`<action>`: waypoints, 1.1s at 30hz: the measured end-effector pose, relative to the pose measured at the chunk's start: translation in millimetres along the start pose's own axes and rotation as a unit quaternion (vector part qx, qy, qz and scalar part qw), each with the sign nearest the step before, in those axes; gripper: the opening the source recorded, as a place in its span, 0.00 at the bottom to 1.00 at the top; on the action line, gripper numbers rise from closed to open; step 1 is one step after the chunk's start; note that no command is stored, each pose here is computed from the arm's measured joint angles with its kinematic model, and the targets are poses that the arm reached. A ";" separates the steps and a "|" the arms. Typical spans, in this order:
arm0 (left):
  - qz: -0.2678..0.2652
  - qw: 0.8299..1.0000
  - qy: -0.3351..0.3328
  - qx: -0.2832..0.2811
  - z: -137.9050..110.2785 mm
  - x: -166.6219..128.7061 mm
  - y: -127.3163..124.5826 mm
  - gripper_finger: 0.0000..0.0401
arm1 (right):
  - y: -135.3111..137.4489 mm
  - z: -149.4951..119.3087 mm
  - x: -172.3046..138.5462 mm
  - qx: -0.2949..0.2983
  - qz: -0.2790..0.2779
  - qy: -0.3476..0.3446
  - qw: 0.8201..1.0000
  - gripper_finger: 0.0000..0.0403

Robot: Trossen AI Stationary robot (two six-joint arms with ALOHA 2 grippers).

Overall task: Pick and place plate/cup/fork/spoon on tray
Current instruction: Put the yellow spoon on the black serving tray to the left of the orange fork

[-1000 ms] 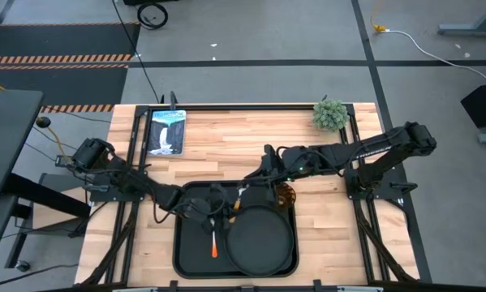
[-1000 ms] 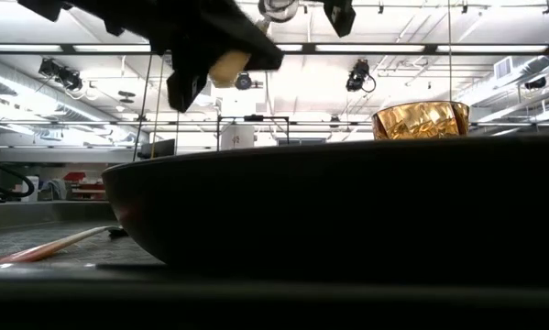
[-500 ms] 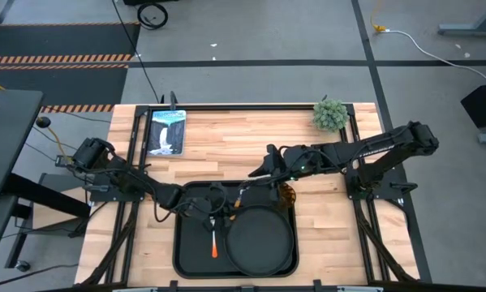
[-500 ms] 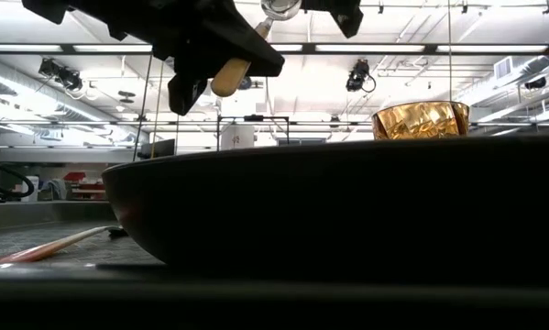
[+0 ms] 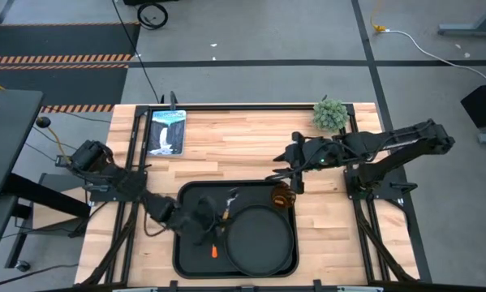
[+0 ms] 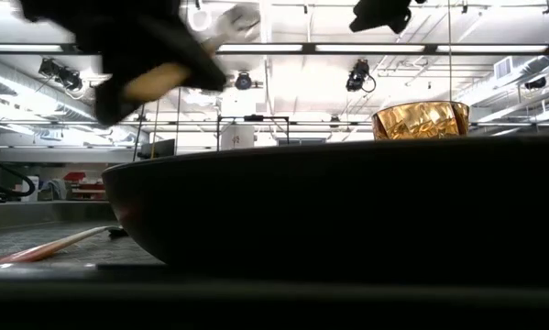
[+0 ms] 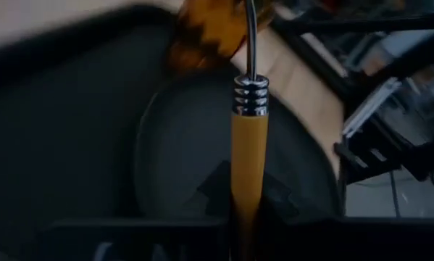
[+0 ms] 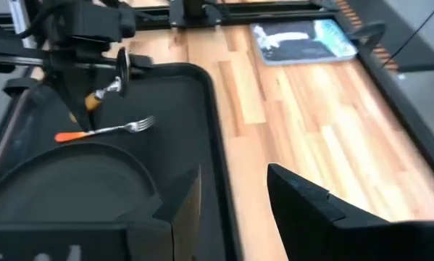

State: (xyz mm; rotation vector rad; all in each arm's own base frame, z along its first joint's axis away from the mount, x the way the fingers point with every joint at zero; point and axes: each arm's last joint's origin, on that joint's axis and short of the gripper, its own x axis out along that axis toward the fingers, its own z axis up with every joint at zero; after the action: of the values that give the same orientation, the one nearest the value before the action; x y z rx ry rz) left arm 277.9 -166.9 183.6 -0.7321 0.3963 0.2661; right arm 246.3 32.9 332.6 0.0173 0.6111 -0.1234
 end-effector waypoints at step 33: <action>0.181 0.947 0.046 -0.262 -121.9 -31.7 -11.1 0.11 | -0.5 13.9 -5.6 -0.104 -0.021 -0.072 0.992 0.41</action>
State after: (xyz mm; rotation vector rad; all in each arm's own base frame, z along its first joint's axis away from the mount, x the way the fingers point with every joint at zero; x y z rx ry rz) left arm 222.3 -262.2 121.8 -1.1970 0.5576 0.7049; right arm 249.6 32.3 347.2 -0.2045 0.4775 -0.0993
